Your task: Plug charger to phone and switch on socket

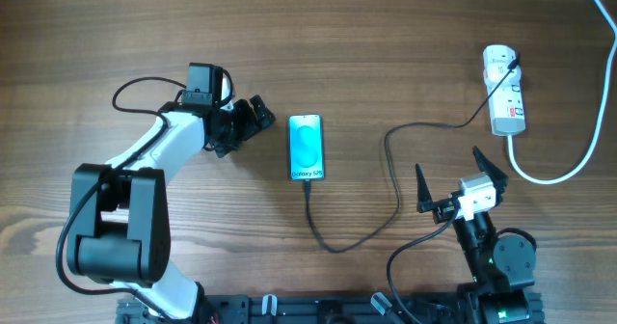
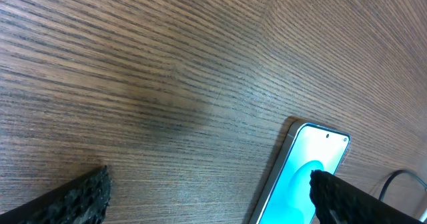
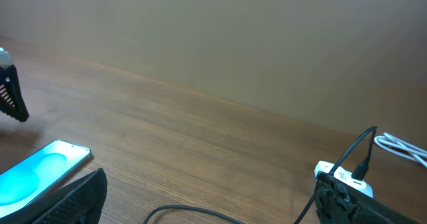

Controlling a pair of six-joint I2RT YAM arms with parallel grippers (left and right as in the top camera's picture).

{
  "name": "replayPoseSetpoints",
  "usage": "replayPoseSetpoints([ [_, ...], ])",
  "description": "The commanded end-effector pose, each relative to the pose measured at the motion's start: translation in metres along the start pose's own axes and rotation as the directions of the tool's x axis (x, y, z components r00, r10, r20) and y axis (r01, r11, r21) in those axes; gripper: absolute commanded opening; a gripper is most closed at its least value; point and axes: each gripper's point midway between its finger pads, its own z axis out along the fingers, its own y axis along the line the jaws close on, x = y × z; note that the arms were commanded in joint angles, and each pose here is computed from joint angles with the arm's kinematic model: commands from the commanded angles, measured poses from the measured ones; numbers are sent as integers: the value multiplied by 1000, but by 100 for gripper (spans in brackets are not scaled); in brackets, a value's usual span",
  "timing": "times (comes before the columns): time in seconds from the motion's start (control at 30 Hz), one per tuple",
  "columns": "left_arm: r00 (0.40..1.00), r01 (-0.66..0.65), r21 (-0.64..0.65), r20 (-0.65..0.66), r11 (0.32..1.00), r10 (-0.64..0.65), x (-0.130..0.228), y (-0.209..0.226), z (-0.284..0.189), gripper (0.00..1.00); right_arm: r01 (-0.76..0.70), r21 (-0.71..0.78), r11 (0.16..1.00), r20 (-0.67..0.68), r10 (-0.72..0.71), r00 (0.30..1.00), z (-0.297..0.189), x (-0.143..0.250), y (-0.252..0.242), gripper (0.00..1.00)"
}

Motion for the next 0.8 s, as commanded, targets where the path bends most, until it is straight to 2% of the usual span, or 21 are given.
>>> replayPoseSetpoints([
  [0.0, 1000, 8, -40, 0, 999, -8, 4, 11, 1, 100, -12, 10, 1000, 15, 12, 1000, -1, -3, -1, 100],
  [0.13, 990, -51, 47, 133, 998, 45, -13, -23, -48, 100, -12, 11, 1000, 15, 12, 1000, -1, -3, -1, 99],
  [0.3, 940, -156, 157, 326, 975, 98, -22, -65, -127, 100, -12, 10, 1000, 15, 11, 1000, -1, -3, -1, 100],
  [0.37, 927, -176, 174, 360, 969, 104, -21, -71, -142, 100, -11, 11, 1000, 15, 11, 1000, -1, -3, -1, 100],
  [0.57, 928, -175, 162, 356, 971, 108, -17, -68, -146, 100, -11, 11, 1000, 15, 11, 1000, -1, -3, -1, 100],
  [0.63, 936, -144, 105, 337, 984, 101, -12, -54, -142, 100, -11, 11, 1000, 15, 11, 1000, -1, -3, -1, 100],
  [0.77, 892, -321, 24, 343, 947, 293, -10, -48, -137, 100, -11, 10, 1000, 15, 11, 1000, -1, -3, -1, 100],
])
